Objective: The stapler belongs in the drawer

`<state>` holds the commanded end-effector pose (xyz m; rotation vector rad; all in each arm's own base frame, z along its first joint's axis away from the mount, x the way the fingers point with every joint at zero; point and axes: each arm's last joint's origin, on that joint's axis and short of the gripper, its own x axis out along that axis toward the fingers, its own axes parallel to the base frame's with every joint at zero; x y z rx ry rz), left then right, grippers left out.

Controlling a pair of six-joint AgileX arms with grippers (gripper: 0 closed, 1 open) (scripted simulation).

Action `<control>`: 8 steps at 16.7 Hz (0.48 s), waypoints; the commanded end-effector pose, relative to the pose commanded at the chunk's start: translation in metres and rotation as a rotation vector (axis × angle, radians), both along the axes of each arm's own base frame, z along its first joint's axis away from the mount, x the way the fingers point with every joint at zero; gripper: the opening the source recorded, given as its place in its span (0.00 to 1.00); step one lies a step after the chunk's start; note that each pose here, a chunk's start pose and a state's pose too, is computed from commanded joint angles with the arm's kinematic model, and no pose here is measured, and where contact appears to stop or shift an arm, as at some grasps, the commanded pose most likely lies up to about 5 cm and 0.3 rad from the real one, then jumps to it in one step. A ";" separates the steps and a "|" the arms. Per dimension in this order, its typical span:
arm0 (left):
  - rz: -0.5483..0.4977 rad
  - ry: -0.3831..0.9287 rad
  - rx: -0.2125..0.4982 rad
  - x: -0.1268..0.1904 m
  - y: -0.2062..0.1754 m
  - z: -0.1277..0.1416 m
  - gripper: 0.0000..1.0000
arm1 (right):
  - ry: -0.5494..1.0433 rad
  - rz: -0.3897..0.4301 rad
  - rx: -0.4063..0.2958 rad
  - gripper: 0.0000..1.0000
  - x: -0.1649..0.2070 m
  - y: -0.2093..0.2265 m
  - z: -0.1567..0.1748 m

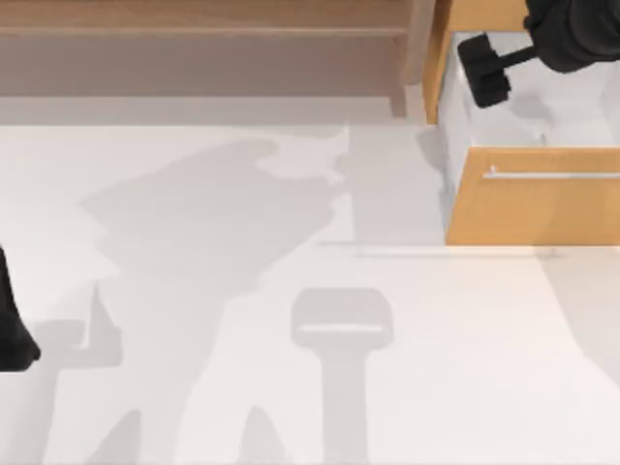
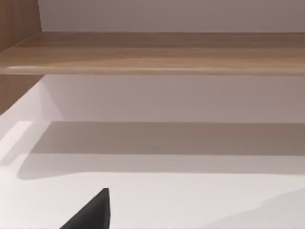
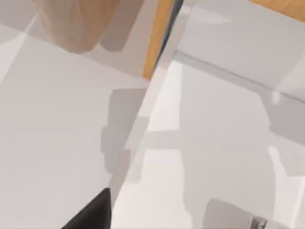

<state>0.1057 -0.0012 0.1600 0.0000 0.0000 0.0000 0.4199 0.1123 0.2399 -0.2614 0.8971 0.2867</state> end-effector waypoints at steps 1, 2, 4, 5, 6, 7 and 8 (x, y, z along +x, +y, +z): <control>0.000 0.000 0.000 0.000 0.000 0.000 1.00 | -0.056 0.055 -0.004 1.00 -0.008 0.008 -0.004; 0.000 0.000 0.000 0.000 0.000 0.000 1.00 | -0.111 0.110 -0.011 1.00 -0.016 0.015 -0.010; 0.000 0.000 0.000 0.000 0.000 0.000 1.00 | -0.220 0.220 -0.032 1.00 -0.034 0.029 -0.026; 0.000 0.000 0.000 0.000 0.000 0.000 1.00 | -0.275 0.274 -0.047 1.00 -0.044 0.035 -0.035; 0.000 0.000 0.000 0.000 0.000 0.000 1.00 | -0.332 0.325 -0.065 1.00 -0.054 0.039 -0.045; 0.000 0.000 0.000 0.000 0.000 0.000 1.00 | -0.391 0.374 -0.090 1.00 -0.065 0.043 -0.054; 0.000 0.000 0.000 0.000 0.000 0.000 1.00 | -0.452 0.420 -0.118 1.00 -0.076 0.046 -0.064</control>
